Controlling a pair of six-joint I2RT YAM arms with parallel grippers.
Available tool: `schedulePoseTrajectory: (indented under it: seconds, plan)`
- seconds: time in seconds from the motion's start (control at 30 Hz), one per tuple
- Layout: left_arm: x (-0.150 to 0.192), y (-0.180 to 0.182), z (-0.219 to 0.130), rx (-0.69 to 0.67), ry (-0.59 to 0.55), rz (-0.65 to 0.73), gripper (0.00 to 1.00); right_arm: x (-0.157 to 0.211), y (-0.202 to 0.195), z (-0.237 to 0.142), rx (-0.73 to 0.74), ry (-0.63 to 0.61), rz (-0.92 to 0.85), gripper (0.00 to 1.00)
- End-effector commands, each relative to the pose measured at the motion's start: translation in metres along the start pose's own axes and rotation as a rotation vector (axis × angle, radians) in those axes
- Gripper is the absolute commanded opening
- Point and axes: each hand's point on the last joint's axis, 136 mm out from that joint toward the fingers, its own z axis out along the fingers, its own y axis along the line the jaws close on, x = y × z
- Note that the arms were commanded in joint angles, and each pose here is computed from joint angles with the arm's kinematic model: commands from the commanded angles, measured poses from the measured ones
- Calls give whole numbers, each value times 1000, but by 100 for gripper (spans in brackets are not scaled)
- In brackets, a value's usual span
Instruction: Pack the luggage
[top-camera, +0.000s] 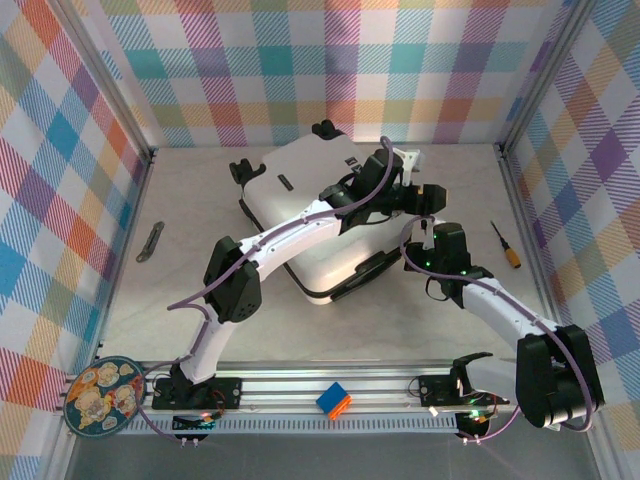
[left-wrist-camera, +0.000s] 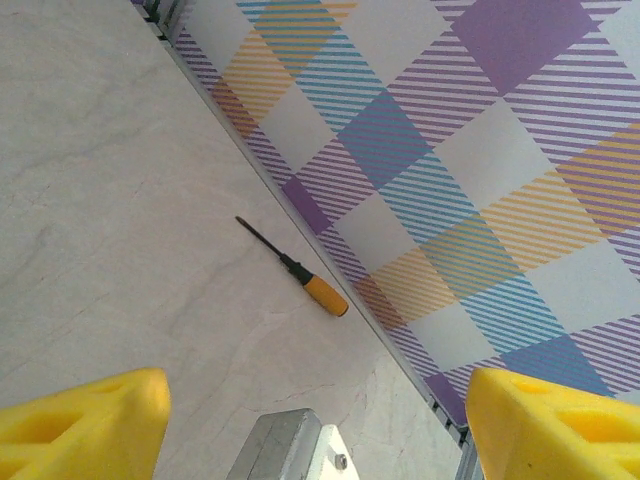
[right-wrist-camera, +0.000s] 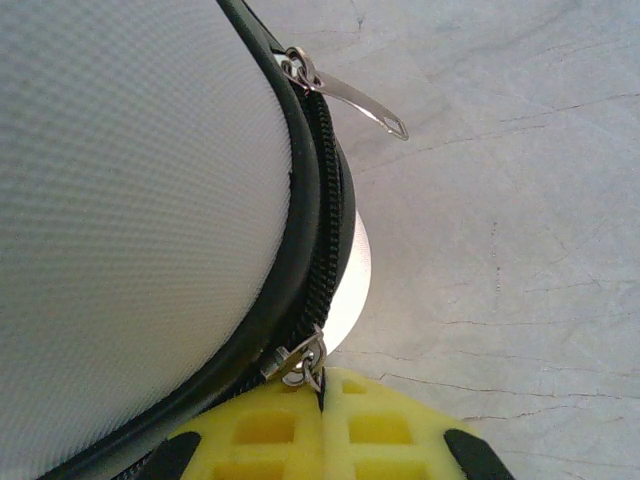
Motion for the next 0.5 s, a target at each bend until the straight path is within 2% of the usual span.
schedulePoseTrajectory:
  seconds: [0.0, 0.23, 0.37, 0.47]
  plan:
    - [68, 49, 7, -144, 204, -67, 78, -45, -13, -9, 79, -148, -16, 0]
    - [58, 43, -23, -155, 167, -25, 77, -37, 0, -17, 1, -172, -25, 0]
    - [31, 35, -71, -220, 72, 44, 80, -34, 1, -17, -4, -164, -26, 0]
    - [26, 41, -119, -300, 6, 84, 84, -34, 2, -16, -5, -163, -31, 0]
